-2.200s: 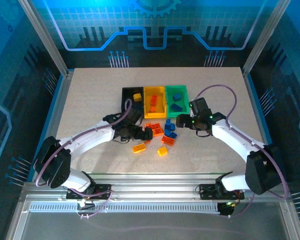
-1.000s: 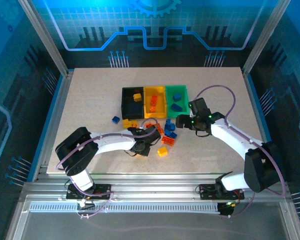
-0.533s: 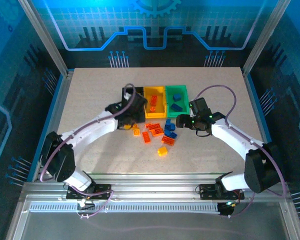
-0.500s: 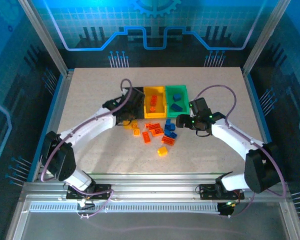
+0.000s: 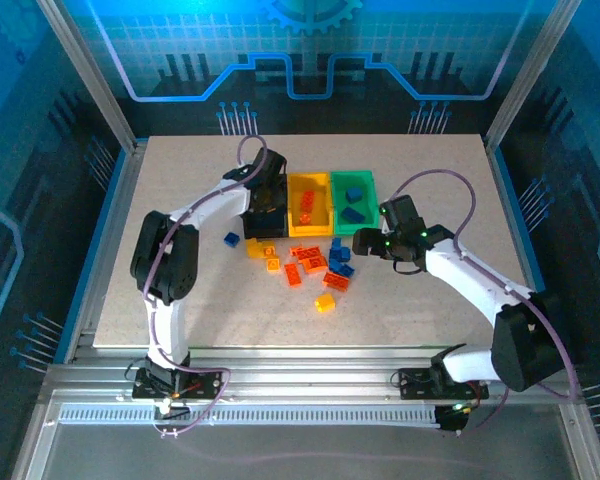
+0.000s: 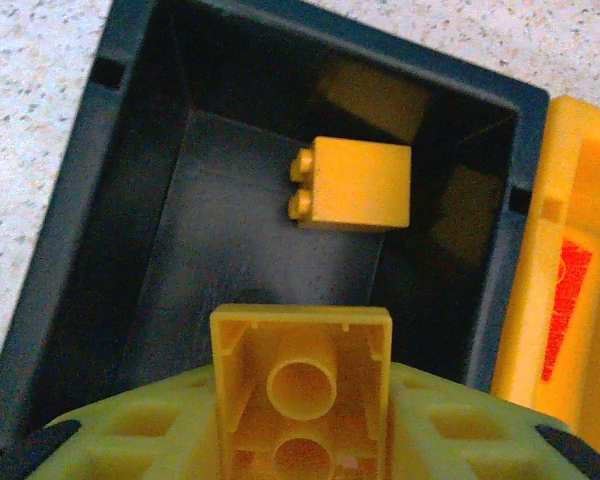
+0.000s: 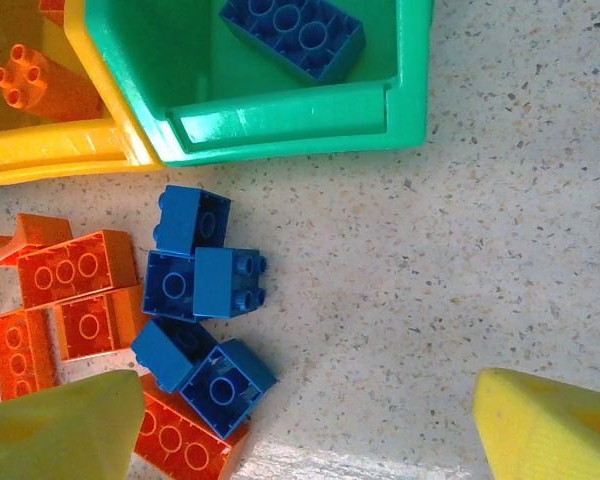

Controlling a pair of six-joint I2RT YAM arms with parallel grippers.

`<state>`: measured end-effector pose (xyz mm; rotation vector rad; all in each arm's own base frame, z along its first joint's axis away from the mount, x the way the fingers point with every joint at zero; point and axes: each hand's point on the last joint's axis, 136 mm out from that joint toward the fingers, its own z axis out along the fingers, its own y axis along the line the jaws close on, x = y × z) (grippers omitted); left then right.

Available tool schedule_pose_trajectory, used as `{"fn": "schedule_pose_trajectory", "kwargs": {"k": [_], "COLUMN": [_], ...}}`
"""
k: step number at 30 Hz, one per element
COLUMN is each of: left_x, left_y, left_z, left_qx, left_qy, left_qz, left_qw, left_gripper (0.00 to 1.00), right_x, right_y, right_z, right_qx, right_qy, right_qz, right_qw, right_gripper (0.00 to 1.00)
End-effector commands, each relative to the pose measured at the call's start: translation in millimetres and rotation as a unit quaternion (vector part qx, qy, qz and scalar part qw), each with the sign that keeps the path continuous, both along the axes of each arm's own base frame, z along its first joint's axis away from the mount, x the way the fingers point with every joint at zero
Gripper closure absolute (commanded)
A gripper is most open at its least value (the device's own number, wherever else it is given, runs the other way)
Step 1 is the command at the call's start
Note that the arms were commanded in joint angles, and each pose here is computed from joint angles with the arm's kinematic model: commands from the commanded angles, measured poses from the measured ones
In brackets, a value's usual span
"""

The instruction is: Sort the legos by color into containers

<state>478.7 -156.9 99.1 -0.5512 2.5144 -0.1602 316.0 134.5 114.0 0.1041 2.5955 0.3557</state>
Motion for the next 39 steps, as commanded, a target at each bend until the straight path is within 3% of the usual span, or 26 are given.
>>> {"fn": "schedule_pose_trajectory", "kwargs": {"k": [1, 5, 11, 17, 21, 28, 33, 39], "left_x": [11.1, 15.1, 4.5, -40.5, -78.8, -139.1, -164.3, -174.0], "left_y": [-4.5, -17.0, -38.0, -57.6, -57.8, -35.6, -20.1, -10.3], "left_z": [14.6, 37.3, 87.8, 121.3, 115.9, 85.4, 66.9, 58.2], "left_qx": [-0.031, -0.060, -0.126, -0.195, -0.192, -0.179, -0.170, -0.157], "left_qy": [-0.009, -0.033, -0.076, -0.105, -0.103, -0.074, -0.051, -0.043], "left_qz": [0.010, -0.003, -0.034, -0.076, -0.096, -0.093, -0.082, -0.073], "left_qw": [0.999, 0.998, 0.989, 0.972, 0.971, 0.977, 0.981, 0.984], "left_gripper": [0.38, 0.16, 0.01, 0.01, 0.01, 0.01, 0.01, 0.01], "right_x": [-5.5, -7.6, -22.9, -23.5, -0.2, 26.0, 28.0, 26.1], "right_y": [-9.0, -5.4, 9.6, 35.1, 49.3, 62.6, 64.7, 55.2], "right_z": [-1.1, -1.8, -21.3, -40.3, -34.7, -53.5, -70.0, -81.0], "right_qx": [-0.002, 0.006, 0.015, 0.005, 0.017, 0.010, 0.002, -0.027], "right_qy": [0.008, 0.013, 0.051, 0.066, 0.044, 0.051, 0.069, 0.083], "right_qz": [-0.011, -0.005, 0.026, 0.053, 0.050, 0.047, 0.046, 0.037], "right_qw": [1.000, 1.000, 0.998, 0.996, 0.998, 0.998, 0.997, 0.995], "right_gripper": [0.13, 0.12, 0.11, 0.14, 0.33, 0.43, 0.44, 0.58]}}
